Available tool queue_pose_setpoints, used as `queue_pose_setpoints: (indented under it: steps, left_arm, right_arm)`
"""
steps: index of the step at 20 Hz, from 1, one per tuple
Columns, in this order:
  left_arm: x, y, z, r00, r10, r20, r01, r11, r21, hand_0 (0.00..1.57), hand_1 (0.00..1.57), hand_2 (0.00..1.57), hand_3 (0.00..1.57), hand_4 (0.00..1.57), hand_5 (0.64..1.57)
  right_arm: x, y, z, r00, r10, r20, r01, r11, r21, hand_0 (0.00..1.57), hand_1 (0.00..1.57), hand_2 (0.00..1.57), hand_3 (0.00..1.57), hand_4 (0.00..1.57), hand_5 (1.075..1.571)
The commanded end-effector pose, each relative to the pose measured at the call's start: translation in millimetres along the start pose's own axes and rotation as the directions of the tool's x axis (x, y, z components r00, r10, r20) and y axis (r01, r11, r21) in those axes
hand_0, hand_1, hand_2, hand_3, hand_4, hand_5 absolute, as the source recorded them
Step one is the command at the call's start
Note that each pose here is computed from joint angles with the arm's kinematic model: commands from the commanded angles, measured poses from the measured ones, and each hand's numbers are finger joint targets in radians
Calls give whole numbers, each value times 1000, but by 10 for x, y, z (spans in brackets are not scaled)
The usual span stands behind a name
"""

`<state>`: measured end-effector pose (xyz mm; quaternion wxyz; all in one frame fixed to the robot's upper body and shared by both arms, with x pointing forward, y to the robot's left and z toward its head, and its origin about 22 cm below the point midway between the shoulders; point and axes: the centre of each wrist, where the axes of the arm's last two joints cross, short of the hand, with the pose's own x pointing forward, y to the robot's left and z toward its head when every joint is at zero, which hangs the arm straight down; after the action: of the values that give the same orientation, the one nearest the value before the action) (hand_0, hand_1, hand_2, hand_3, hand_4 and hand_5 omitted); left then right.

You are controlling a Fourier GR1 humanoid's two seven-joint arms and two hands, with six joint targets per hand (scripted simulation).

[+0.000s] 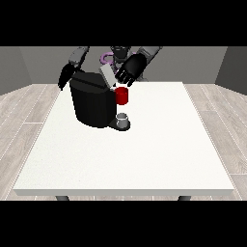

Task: Insert the coffee pod into the coffee machine and close the lid

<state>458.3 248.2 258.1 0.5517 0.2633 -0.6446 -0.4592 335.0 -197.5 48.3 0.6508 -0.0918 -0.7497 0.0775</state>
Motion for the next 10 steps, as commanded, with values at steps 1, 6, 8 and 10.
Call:
queue_pose_setpoints:
  steps: [1,6,8,10]
  left_arm:
    - [89,-117,-44,999,-31,32,31,999,-10,1188,1188,1258,1219,461,1571]
    - [191,36,-63,998,-41,40,41,999,1,1260,1260,1292,1229,433,1571]
    - [136,-93,-89,999,-11,34,12,1000,-29,1251,1251,1290,1217,425,1571]
    - [226,-78,-105,997,-24,74,27,999,-35,1211,1211,1252,1220,432,1571]
  right_arm:
    - [-138,-194,-10,1000,-16,-3,15,999,-49,0,0,0,0,0,1571]
    - [93,-159,-183,1000,-6,26,8,997,-72,0,0,0,0,100,1571]
    - [41,-72,-113,999,-9,-36,6,998,-64,0,0,0,0,0,1571]
    - [-46,-82,-97,1000,-9,-12,9,998,-66,0,0,0,0,0,1571]
